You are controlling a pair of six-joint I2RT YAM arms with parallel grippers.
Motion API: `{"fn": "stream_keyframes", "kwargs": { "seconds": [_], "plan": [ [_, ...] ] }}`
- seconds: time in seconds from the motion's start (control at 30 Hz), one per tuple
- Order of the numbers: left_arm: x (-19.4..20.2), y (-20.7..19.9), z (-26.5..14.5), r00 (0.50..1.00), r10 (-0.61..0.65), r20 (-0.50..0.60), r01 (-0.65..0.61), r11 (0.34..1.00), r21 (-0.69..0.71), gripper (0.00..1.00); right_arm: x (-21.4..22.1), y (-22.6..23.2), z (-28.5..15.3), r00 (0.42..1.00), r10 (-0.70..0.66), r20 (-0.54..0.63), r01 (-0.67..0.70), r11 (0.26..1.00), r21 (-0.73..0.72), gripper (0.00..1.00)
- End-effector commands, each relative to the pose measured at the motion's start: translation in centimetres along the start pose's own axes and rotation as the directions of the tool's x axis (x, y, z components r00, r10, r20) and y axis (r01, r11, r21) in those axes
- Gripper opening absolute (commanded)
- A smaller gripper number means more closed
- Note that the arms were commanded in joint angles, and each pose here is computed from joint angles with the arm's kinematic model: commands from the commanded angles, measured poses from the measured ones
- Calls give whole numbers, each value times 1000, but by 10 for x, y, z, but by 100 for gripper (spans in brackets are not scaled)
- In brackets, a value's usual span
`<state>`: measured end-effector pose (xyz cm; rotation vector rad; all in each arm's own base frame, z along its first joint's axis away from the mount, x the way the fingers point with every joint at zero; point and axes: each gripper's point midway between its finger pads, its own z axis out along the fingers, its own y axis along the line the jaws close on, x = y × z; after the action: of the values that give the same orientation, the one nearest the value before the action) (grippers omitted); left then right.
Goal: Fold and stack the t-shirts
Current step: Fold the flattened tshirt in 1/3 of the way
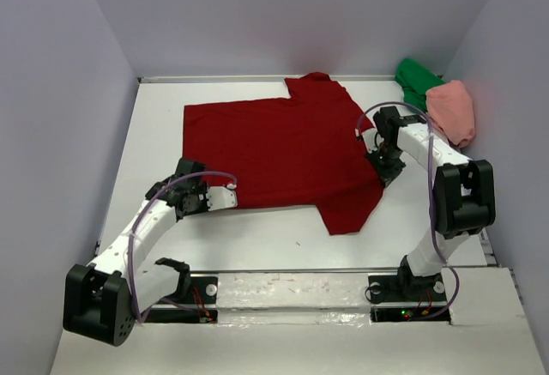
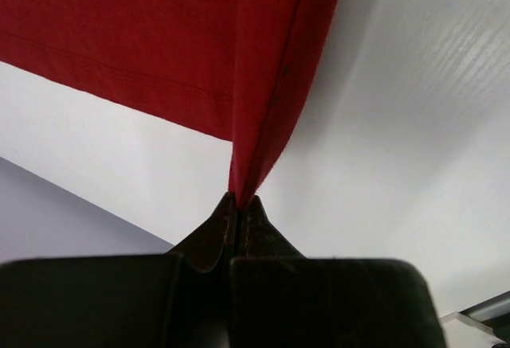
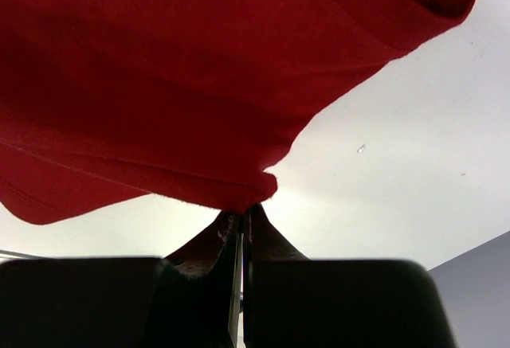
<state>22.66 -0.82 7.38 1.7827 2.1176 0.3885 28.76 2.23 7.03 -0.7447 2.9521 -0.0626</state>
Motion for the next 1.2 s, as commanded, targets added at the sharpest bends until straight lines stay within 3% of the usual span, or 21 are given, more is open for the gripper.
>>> {"fn": "stream_keyframes", "kwargs": {
  "seconds": [0.0,1.17],
  "plan": [
    [10,-2,7,999,-3,-42,3,1000,1,0,-19,-9,-7,999,-5,40,4,999,44,0],
    [16,47,36,993,-114,-41,114,993,-16,0,-63,-34,1,998,-8,61,2,994,105,0]
  ]
}}
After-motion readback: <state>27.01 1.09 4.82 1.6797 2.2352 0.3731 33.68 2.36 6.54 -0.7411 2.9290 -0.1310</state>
